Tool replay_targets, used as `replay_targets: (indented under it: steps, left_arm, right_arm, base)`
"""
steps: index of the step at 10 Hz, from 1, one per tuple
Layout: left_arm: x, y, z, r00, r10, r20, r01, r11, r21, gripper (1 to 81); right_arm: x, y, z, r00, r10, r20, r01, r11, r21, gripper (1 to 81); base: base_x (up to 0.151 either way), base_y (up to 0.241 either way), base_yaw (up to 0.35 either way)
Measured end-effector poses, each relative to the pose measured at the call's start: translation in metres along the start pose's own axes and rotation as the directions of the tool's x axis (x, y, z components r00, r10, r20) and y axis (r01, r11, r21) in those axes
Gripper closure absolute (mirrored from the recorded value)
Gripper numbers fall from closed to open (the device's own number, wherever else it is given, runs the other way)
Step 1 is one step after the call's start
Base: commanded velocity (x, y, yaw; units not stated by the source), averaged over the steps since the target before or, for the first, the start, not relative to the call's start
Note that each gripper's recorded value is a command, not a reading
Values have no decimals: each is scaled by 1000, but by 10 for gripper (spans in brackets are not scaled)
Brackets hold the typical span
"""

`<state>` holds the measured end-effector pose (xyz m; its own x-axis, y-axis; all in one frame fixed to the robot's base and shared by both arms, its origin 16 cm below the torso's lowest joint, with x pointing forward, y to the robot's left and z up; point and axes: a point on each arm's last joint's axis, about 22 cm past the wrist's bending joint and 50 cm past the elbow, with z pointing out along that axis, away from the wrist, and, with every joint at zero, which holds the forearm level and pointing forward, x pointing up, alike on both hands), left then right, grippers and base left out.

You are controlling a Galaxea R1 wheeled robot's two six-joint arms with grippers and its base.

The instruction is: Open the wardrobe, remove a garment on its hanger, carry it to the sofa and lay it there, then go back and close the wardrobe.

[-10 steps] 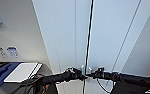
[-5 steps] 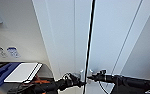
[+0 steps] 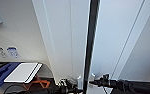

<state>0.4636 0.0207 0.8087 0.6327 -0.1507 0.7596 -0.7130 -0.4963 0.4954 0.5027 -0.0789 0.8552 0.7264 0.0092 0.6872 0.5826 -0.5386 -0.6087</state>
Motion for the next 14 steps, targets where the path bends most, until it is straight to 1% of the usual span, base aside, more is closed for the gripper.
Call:
replay_targets:
  steps: [2, 4, 6, 9, 11, 12, 14]
  left_arm:
    - [-21, 11, -26, 999, -25, 22, 25, 1000, -15, 10]
    - [-35, 17, -47, 998, -36, 54, 37, 999, -18, 10]
    - [-51, 23, -72, 996, -45, 79, 46, 999, -15, 10]
    - [-77, 26, -123, 992, -58, 110, 57, 998, 13, 10]
    - [-93, 28, -157, 989, -63, 131, 59, 998, 39, 10]
    - [-96, 31, -173, 991, -58, 118, 53, 998, 46, 10]
    - [-104, 32, -190, 993, -50, 108, 45, 997, 55, 10]
  right_arm:
    - [-13, -4, -12, 1000, 5, 3, -5, 1000, 8, 10]
    - [-27, -8, -23, 1000, 0, 5, 0, 1000, 15, 10]
    - [-40, -10, -34, 1000, 2, -6, -2, 1000, 16, 10]
    - [-50, -14, -47, 1000, -4, -21, 5, 1000, 20, 10]
    - [-58, -21, -51, 1000, -24, -15, 25, 999, 31, 10]
    - [-63, -24, -56, 999, -36, -10, 36, 999, 36, 10]
    - [-78, -28, -75, 999, -48, 0, 47, 998, 34, 10]
  base:
    - [0, 0, 0]
    - [0, 0, 0]
    - [0, 0, 0]
    - [0, 0, 0]
    - [0, 0, 0]
    - [0, 0, 0]
    - [0, 0, 0]
